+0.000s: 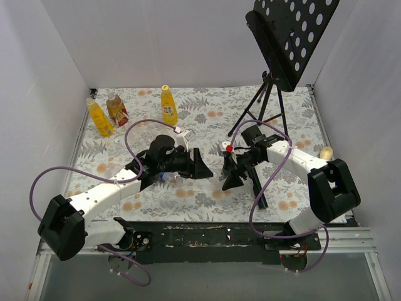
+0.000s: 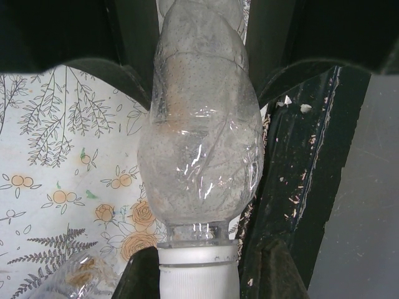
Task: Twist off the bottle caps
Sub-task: Unscrew the bottle cap from the plastic bottle.
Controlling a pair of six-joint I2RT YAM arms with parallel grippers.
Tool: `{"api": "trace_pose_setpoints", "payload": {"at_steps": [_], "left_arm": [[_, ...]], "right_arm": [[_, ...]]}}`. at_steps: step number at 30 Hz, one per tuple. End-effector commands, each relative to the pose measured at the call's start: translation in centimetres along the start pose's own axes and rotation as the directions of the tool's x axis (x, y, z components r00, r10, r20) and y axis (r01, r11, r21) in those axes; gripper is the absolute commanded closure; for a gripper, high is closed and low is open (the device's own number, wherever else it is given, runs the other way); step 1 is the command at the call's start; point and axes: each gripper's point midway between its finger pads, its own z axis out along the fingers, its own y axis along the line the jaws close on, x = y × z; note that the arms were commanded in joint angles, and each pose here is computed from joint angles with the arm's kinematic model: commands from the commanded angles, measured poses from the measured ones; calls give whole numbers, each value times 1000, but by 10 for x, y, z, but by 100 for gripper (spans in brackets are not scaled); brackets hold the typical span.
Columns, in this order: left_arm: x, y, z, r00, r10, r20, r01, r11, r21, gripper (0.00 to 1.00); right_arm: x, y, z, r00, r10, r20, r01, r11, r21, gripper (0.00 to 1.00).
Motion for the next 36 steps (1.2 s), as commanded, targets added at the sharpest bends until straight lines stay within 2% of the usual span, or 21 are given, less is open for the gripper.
{"api": "trace_pose_setpoints", "payload": {"at_steps": [1, 4, 6, 7, 9, 10, 13, 15, 18, 20, 21, 23, 24, 26, 31, 34, 36], "left_arm": [[-9, -6, 2, 1000, -7, 1, 7, 1000, 1, 41], [-7, -7, 5, 1000, -7, -20, 7, 1000, 15, 44], [-4, -8, 6, 999, -1, -43, 2, 1000, 31, 54], [-3, -10, 6, 999, 5, -51, -3, 999, 43, 62], [-1, -12, 7, 997, 28, -68, -23, 998, 62, 89], [-1, -14, 6, 996, 54, -68, -49, 996, 76, 100], [-3, -24, -2, 975, 217, -39, -209, 966, 149, 100], [-3, -31, -8, 934, 357, -9, -349, 917, 193, 100], [3, -36, -16, 806, 592, 16, -572, 771, 281, 100], [9, -32, -17, 679, 734, 12, -696, 638, 329, 100], [9, -31, -16, 597, 802, 36, -761, 551, 341, 100], [17, -27, -17, 379, 918, 115, -876, 317, 363, 100], [17, -24, -7, 140, 972, 186, -952, 81, 294, 100], [14, -20, 4, 73, 982, 172, -950, 17, 311, 100], [5, -26, 12, 25, 980, 196, -960, -31, 280, 100], [6, -27, 8, 39, 980, 197, -962, -16, 271, 100], [4, -30, 3, 79, 977, 200, -969, 28, 247, 98]], "right_arm": [[-10, 0, -1, 999, -14, 32, 15, 1000, -8, 91], [-10, -1, -1, 999, -16, 34, 16, 1000, -9, 91], [-10, 0, 0, 999, -15, 32, 15, 1000, -11, 91], [-10, 0, 0, 999, -15, 32, 15, 1000, -11, 91], [-10, -1, 0, 999, -15, 33, 15, 1000, -11, 91], [-10, -1, 0, 999, -15, 33, 15, 1000, -11, 91], [-10, 0, 0, 999, -16, 32, 16, 1000, -13, 91], [-9, 1, 1, 999, -13, 32, 13, 1000, -19, 91], [-10, 2, 3, 999, -15, 31, 16, 1000, -24, 91], [-9, 3, 4, 999, -15, 29, 15, 1000, -27, 91], [-9, 3, 4, 999, -16, 27, 17, 999, -29, 92], [-9, 5, 5, 1000, -14, 28, 15, 999, -34, 91], [-8, 5, 7, 1000, -12, 24, 13, 999, -39, 91], [-7, 5, 8, 1000, -12, 20, 13, 999, -41, 91], [-6, 4, 7, 1000, -14, 15, 14, 999, -32, 91], [-7, 4, 7, 1000, -18, 17, 19, 999, -32, 91], [-8, 4, 6, 1000, -21, 16, 22, 999, -31, 92]]}}
